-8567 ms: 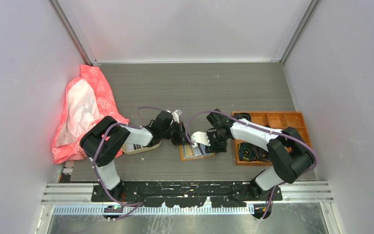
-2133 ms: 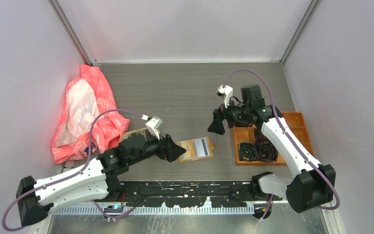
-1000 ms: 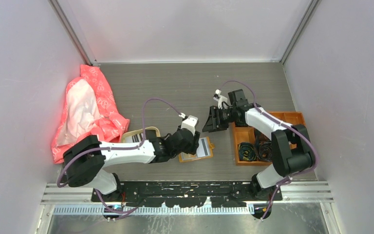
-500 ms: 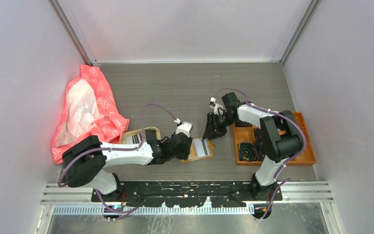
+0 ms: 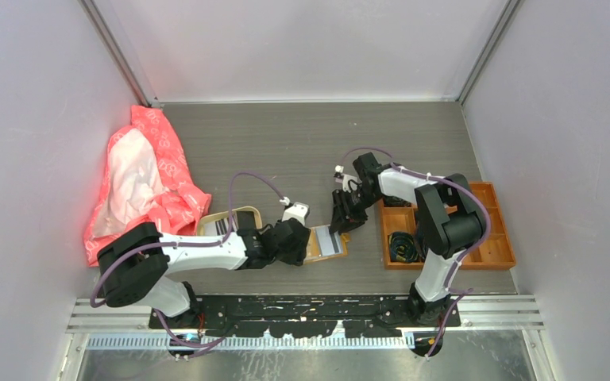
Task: Put the credit cards into the card holder
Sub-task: Insert the credit card into the card holder.
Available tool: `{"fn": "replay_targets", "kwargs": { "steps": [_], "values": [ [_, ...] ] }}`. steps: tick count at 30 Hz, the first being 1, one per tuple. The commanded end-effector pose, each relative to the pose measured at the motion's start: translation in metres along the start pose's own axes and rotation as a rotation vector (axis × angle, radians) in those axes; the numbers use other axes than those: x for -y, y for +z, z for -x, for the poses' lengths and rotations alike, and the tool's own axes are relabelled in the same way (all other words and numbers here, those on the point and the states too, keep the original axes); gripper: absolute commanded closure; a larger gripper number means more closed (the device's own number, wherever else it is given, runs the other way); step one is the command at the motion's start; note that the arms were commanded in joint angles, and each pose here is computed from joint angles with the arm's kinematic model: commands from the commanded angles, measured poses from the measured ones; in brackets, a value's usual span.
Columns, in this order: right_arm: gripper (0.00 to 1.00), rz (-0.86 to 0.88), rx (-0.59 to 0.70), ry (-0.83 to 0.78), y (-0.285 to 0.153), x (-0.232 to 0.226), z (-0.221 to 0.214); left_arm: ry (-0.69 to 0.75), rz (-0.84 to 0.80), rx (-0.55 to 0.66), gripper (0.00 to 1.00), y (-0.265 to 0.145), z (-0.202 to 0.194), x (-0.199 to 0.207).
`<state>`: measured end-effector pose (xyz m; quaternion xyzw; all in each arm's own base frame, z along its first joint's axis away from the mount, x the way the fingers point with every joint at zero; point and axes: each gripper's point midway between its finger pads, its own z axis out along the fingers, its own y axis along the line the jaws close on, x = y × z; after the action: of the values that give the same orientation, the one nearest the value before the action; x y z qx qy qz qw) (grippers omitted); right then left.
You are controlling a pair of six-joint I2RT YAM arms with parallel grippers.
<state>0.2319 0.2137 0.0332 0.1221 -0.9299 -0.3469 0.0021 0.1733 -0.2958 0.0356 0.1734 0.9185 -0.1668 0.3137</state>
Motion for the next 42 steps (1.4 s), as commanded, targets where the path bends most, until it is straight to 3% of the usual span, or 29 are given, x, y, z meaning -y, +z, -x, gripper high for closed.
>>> {"fn": "replay_targets", "kwargs": {
  "steps": [1, 23, 31, 42],
  "values": [
    [0.56, -0.020, 0.008, -0.036, -0.003, 0.000, 0.009, -0.038, -0.028, -0.033, 0.52, -0.004, -0.006, 0.003],
    [0.57, 0.088, -0.045, -0.018, 0.002, -0.020, 0.003, -0.100, -0.111, -0.059, 0.55, 0.012, -0.005, 0.014],
    [0.58, 0.192, 0.002, -0.025, -0.014, -0.039, 0.012, -0.115, -0.122, -0.055, 0.55, 0.011, -0.003, 0.012],
    [0.56, 0.178, 0.019, 0.003, -0.017, -0.030, 0.016, -0.123, -0.125, -0.048, 0.54, -0.001, 0.001, 0.006]
  ]
}}
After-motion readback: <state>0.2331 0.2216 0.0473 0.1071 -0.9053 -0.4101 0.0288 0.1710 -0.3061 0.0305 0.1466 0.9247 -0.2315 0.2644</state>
